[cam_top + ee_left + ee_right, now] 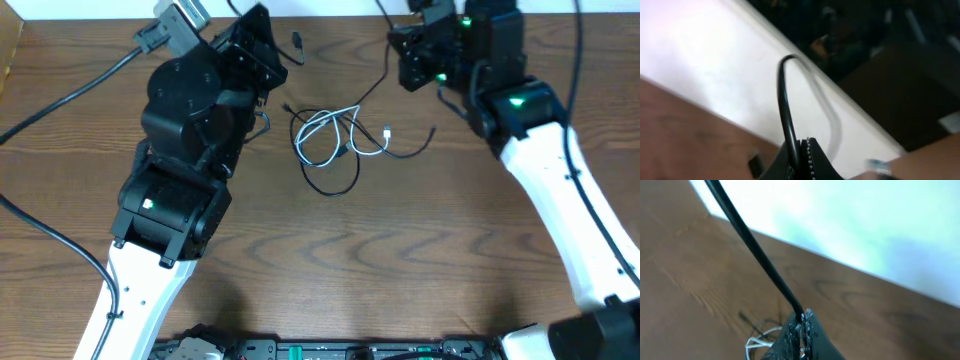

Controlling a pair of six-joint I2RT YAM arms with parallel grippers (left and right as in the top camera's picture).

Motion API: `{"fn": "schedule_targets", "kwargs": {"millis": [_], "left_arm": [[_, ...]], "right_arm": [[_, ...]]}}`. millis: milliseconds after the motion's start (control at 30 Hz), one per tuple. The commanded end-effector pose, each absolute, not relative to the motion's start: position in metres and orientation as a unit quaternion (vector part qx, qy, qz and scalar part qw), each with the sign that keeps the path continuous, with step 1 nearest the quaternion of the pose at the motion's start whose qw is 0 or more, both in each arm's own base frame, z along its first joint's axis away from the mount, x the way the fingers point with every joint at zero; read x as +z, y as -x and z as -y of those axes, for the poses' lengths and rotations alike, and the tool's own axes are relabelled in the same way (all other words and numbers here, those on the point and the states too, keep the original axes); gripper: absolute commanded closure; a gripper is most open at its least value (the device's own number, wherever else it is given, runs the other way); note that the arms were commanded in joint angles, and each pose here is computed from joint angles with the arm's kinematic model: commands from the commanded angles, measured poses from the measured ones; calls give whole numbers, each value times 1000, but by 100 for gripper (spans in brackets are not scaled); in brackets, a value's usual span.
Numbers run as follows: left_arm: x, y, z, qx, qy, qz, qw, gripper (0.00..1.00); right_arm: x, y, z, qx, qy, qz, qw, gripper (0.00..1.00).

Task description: Untangle cables

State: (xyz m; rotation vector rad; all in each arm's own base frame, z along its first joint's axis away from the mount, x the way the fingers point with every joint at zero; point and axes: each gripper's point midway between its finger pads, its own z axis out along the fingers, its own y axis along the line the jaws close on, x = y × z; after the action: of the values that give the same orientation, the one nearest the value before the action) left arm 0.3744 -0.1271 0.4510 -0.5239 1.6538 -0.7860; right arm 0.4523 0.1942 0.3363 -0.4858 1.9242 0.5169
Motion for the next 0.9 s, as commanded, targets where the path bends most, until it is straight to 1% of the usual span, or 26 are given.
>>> {"fn": "schedule_targets", "kwargs": {"millis": [0,300,400,467,600,733,867], "left_arm": [[453,-369,113,-307,240,-709,588,92],[427,-366,111,-245,198,-757,573,93],[418,-368,112,-228,186,-769,567,92],[412,-369,113,-222,186,-777,559,92],[391,-374,115,-205,185,-798,535,92],[365,-380,119,-186,182,-823,504,92],[345,-383,122,-172,178,-842,479,93]], "right_arm": [[374,-444,-167,196,186,-784,559,99],[437,-412,-131,191,149,-748,617,99],[448,-403,-127,187,145,-741,628,99],[446,-402,-127,194,136,-746,623,99],[416,-409,-132,209,119,-780,578,99],[371,-418,-143,217,109,-823,514,99],[324,-421,-142,202,98,-865,449,99]]}}
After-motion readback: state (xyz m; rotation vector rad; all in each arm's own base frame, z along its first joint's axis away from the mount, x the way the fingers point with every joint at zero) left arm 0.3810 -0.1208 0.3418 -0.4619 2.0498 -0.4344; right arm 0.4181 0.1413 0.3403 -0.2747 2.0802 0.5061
